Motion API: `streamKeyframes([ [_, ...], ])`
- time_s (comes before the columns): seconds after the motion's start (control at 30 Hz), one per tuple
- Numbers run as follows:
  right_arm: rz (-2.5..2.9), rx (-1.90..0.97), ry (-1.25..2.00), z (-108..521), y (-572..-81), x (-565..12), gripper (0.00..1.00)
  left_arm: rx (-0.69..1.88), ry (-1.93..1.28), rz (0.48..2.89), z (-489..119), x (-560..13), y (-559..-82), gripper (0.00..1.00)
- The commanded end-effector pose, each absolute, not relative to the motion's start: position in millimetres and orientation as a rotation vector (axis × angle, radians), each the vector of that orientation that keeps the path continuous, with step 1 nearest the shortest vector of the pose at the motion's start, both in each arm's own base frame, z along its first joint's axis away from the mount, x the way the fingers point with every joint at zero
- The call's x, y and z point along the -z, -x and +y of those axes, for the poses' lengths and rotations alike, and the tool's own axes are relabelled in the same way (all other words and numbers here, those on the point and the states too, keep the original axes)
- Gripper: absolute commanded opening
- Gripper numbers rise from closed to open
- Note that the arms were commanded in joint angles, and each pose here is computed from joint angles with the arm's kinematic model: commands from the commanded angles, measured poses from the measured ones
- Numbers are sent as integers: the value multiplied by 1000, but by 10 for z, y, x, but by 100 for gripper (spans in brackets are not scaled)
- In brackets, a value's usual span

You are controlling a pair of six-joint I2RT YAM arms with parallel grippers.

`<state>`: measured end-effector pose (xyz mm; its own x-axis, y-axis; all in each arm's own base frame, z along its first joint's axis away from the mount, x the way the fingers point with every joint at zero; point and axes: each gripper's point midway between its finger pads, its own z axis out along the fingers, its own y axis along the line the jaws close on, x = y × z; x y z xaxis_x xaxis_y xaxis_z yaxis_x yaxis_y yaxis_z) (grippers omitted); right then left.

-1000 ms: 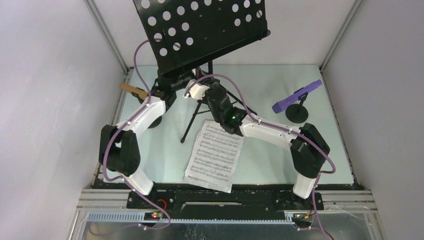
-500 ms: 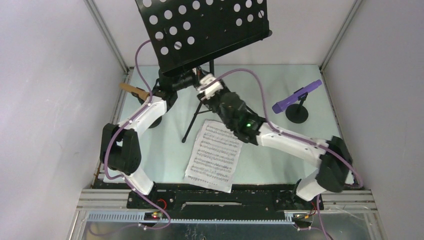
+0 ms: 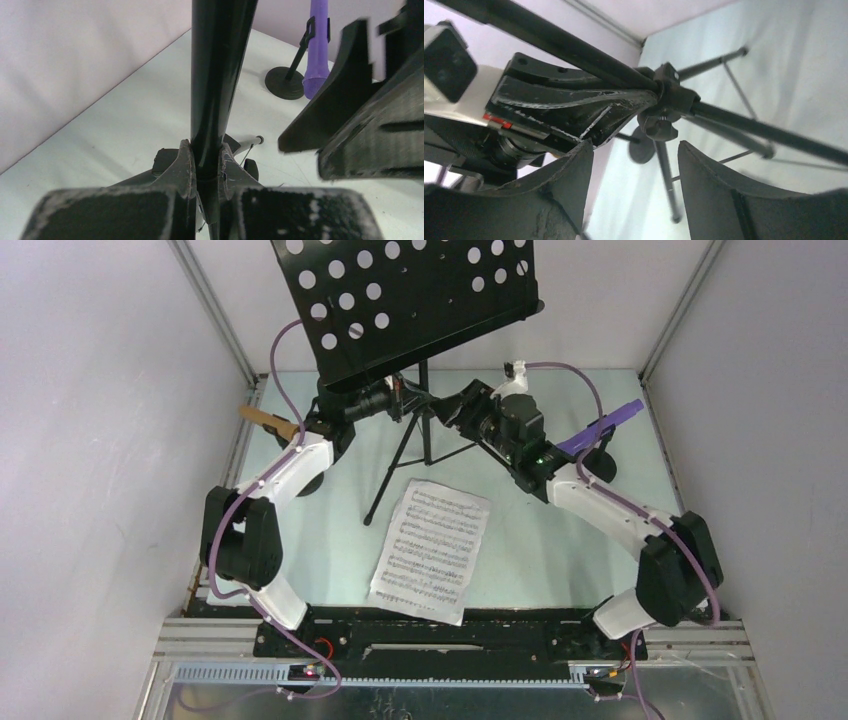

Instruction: Pack up the instrument practice props

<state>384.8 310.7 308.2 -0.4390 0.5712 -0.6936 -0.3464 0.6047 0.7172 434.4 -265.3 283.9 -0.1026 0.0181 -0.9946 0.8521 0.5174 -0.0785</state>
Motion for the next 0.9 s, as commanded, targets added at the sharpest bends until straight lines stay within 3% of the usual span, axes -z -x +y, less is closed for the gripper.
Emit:
streamKeyframes([
  [0.0,1776,-1458,-384,3352,-3734,-3208,70,816,-731,1550,-2589,-2879,-4475,5],
  [0.3,1829,-1540,-554,3369,-3887,-2992,70,821,-732,1550,-2597,-2886,-4469,5],
  [0.5,1832,-1514,-580,3343,-3998,-2874,63,820,-733,1548,-2593,-2890,-4467,5],
  [0.87,1828,-1497,-587,3310,-4159,-2708,59,825,-735,1549,-2599,-2882,-4467,5],
])
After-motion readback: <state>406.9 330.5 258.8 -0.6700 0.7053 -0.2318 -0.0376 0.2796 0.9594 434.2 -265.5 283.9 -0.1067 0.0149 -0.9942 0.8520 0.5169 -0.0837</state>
